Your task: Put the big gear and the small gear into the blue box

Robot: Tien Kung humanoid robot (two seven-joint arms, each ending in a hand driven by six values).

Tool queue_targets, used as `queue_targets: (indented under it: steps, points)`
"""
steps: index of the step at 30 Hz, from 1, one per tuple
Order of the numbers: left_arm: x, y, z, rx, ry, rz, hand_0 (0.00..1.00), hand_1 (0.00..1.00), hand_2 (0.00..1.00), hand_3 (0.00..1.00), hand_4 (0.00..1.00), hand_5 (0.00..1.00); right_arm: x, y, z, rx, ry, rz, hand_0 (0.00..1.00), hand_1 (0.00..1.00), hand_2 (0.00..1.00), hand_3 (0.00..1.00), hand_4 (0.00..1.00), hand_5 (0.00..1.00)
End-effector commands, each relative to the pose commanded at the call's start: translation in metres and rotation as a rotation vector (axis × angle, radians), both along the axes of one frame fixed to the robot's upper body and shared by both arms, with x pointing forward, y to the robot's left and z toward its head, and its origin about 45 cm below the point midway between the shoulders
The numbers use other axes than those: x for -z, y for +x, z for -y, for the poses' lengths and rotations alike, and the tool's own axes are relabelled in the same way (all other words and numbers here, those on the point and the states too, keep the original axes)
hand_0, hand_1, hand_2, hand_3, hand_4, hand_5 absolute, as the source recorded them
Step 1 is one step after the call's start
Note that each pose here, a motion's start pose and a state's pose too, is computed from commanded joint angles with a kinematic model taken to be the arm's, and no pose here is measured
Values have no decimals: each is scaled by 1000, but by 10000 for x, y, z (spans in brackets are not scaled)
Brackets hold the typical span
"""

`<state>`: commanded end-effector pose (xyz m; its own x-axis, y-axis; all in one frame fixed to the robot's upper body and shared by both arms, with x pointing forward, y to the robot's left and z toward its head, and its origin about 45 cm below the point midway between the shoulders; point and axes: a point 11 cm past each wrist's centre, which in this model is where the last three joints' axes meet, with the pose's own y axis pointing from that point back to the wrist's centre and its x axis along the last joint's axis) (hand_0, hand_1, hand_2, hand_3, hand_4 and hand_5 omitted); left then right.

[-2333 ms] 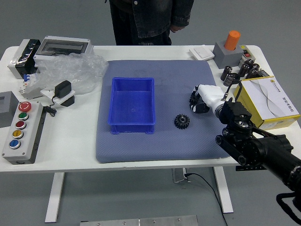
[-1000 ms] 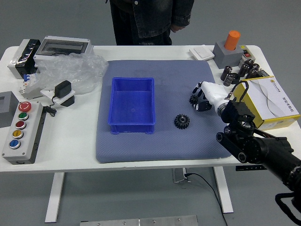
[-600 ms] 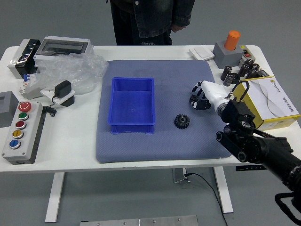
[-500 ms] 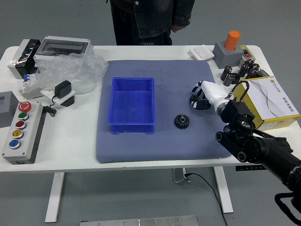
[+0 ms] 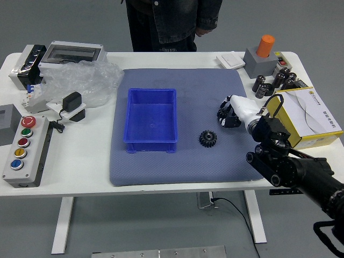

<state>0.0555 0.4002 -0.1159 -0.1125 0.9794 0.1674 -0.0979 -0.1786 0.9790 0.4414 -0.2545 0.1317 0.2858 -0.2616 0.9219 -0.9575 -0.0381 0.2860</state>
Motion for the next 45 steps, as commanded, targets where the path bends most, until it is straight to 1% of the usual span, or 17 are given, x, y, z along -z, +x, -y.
queue_targets:
  steps: [12, 17, 22, 24, 29, 30, 35, 36, 41, 42, 45]
  points:
    - [-1, 3, -2, 6, 1, -2, 729, 679, 713, 702, 465, 46, -9, -6, -19, -8, 3, 34, 604, 461, 508, 619, 687, 237]
    - [-1, 3, -2, 5, 1, -1, 729, 679, 713, 702, 465, 46, -7, -11, -26, -11, 1, 39, 604, 461, 508, 619, 687, 237]
    - [0, -2, -1, 4, 1, -2, 729, 679, 712, 703, 465, 47, 16, -22, -25, -11, -2, 29, 604, 458, 505, 619, 694, 235]
    - [0, -2, 0, 4, 0, -1, 729, 679, 712, 701, 464, 47, 33, -29, -27, -13, -6, 20, 603, 459, 504, 618, 701, 252]
    - [-1, 3, -1, 3, 0, 0, 729, 679, 712, 701, 464, 47, 56, -32, -23, -13, -10, -2, 603, 459, 504, 618, 701, 252]
    - [-1, 2, -2, 2, 1, 0, 729, 679, 712, 701, 463, 47, 54, -30, -24, -12, -10, -4, 606, 475, 524, 620, 726, 236]
    - [-2, 1, -5, 1, 1, 0, 729, 679, 712, 701, 463, 47, 36, -16, -31, -10, -7, 1, 606, 475, 524, 620, 726, 236]
    - [-2, 2, -4, 1, 1, 0, 729, 678, 709, 700, 461, 46, 33, -15, -32, -10, -7, 3, 613, 444, 473, 571, 778, 194]
    - [-1, 8, -1, 1, 0, 1, 729, 678, 709, 700, 461, 46, 30, -14, -35, -9, -2, 9, 613, 444, 473, 571, 778, 194]
    - [-1, 7, -1, 1, 1, 1, 729, 678, 708, 697, 458, 44, 30, -14, -35, -9, -1, 10, 603, 393, 403, 503, 739, 212]
    - [-1, 5, -3, 1, 1, 1, 729, 678, 708, 697, 458, 44, 28, -13, -36, -8, 3, 14, 603, 393, 403, 503, 739, 212]
